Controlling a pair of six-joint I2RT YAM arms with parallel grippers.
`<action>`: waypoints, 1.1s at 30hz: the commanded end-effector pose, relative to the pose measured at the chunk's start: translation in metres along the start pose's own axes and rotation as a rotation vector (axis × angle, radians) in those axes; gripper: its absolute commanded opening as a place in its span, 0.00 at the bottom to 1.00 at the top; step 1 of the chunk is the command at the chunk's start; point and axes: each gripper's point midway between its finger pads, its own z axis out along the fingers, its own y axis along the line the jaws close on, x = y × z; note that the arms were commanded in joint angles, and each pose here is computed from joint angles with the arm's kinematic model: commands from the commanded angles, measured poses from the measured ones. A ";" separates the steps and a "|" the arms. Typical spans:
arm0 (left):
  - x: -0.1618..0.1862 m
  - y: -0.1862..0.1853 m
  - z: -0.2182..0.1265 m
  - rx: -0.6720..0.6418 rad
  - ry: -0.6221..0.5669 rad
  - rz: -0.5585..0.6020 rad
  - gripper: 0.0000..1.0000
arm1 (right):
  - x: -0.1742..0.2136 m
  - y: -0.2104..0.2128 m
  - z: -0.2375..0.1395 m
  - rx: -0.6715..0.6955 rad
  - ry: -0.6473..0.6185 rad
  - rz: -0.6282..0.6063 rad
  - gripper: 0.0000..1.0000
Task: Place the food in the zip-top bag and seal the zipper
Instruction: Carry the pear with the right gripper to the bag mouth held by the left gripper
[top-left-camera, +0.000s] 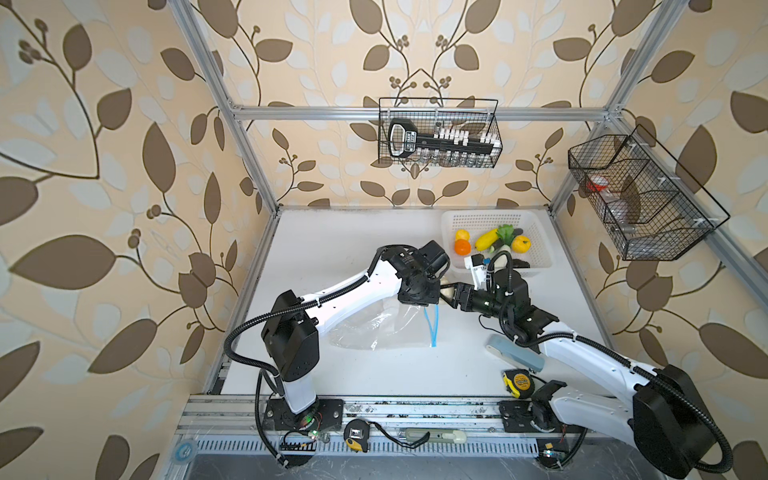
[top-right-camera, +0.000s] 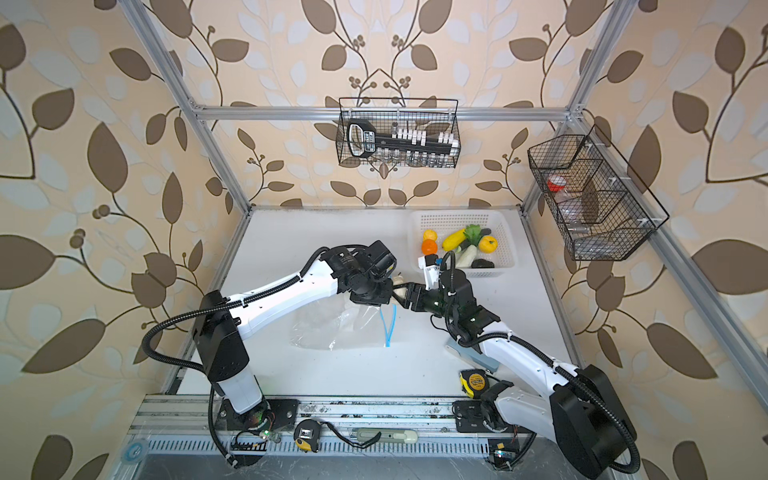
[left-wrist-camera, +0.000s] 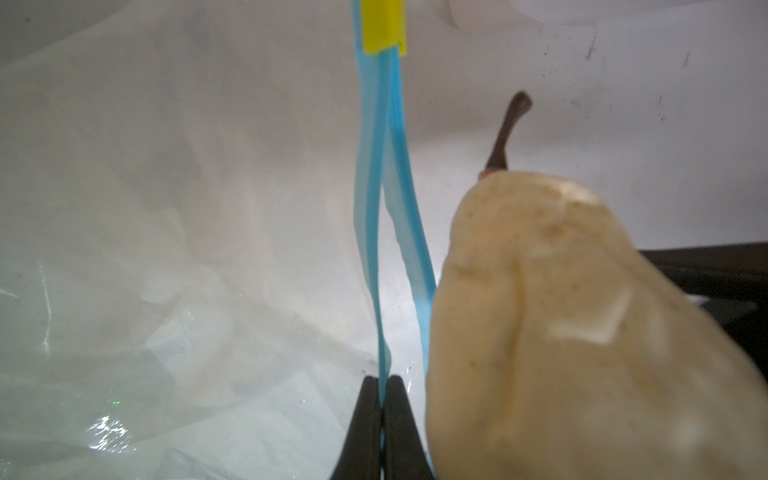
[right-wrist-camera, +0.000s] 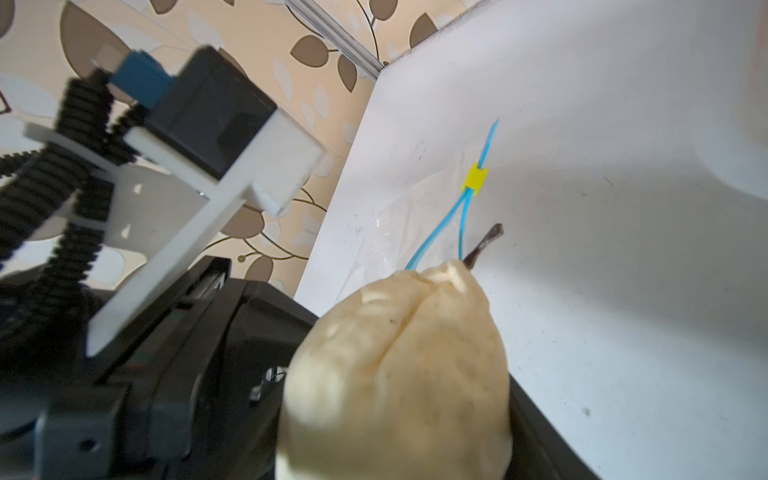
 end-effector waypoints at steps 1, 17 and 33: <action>-0.011 -0.009 -0.025 0.071 -0.057 -0.028 0.00 | 0.003 0.006 0.001 -0.036 -0.016 0.007 0.40; -0.010 -0.015 -0.040 0.166 -0.075 -0.076 0.00 | 0.021 -0.009 0.009 0.002 0.022 0.000 0.37; -0.016 -0.027 -0.051 0.234 -0.091 -0.083 0.00 | 0.045 -0.007 0.019 -0.002 0.087 -0.035 0.33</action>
